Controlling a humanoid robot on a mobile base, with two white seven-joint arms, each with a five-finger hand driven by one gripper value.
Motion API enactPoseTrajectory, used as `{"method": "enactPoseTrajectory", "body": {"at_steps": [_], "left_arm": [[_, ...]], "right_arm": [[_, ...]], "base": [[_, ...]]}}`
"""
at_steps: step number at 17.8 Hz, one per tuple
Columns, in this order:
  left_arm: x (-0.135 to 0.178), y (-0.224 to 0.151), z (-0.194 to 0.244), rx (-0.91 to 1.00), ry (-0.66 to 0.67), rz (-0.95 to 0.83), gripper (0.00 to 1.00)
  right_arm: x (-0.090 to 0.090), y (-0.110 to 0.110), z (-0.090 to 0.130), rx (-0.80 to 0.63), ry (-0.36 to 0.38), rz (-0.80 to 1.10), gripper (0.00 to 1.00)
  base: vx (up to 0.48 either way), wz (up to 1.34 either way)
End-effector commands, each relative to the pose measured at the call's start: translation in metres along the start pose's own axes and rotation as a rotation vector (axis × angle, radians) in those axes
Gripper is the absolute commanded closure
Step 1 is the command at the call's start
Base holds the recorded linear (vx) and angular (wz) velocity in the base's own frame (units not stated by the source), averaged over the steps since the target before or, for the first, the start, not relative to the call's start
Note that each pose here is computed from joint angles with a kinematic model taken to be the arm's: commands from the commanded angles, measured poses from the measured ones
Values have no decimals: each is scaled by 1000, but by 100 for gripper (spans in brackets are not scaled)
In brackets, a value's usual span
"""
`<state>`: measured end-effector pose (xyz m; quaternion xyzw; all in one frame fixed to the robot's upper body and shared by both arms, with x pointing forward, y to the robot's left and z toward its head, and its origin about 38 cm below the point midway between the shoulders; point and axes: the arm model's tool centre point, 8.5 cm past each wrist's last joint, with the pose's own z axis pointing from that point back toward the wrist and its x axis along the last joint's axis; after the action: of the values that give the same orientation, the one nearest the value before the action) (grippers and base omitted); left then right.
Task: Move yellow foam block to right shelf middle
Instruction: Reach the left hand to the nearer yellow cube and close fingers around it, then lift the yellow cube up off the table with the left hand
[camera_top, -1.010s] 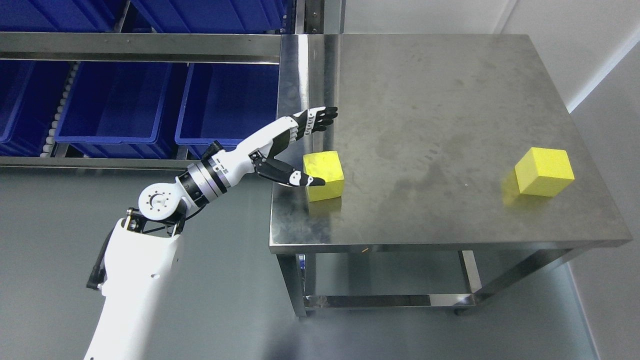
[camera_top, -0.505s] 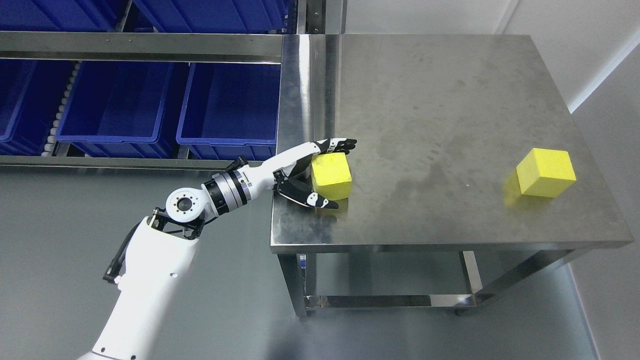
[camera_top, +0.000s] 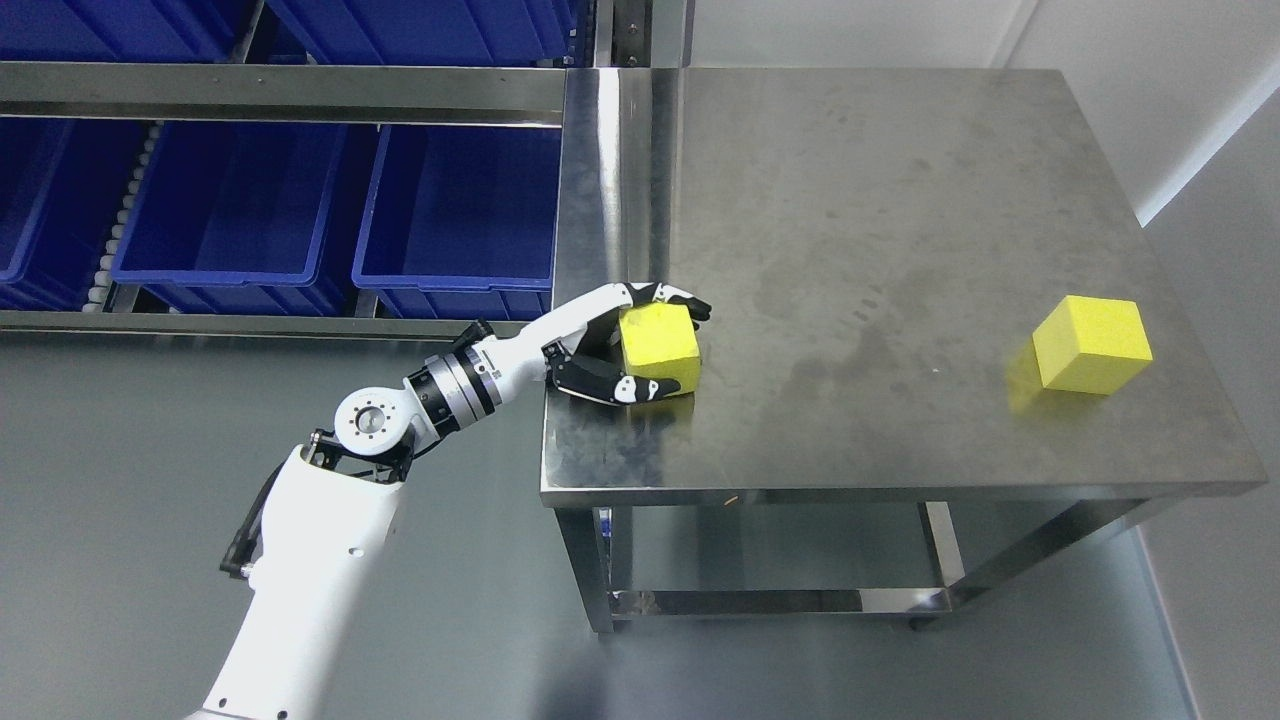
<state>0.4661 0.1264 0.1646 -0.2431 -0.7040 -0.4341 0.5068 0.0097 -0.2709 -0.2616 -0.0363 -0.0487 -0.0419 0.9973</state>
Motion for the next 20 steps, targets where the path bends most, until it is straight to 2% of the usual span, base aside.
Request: {"method": "enactPoseTrajectory", "body": {"at_steps": [1, 4, 7, 10, 11, 13, 16, 20], "left_arm": [[70, 59, 10, 272, -358, 75, 70], [115, 80, 15, 389, -596, -36, 70], [131, 96, 32, 546, -686, -74, 70], [122, 114, 58, 816, -702, 4, 72], [115, 115, 67, 881, -695, 27, 75], [107, 117, 81, 993, -689, 62, 75], [84, 109, 94, 1034, -615, 72, 83], [65, 113, 117, 1091, -490, 43, 83]], "right_arm": [[8, -11, -1, -17, -24, 2, 0], [8, -11, -1, -17, -24, 2, 0], [8, -11, -1, -17, -24, 2, 0], [8, -11, -1, -17, -24, 2, 0], [8, -11, -1, -17, -24, 2, 0], [9, -11, -1, -17, -26, 2, 0], [8, -11, -1, -17, -24, 2, 0], [8, -11, -1, -17, -24, 2, 0]], "base": [[-1, -33], [9, -10], [4, 0], [8, 37], [10, 47], [11, 44], [0, 0], [-23, -30]]}}
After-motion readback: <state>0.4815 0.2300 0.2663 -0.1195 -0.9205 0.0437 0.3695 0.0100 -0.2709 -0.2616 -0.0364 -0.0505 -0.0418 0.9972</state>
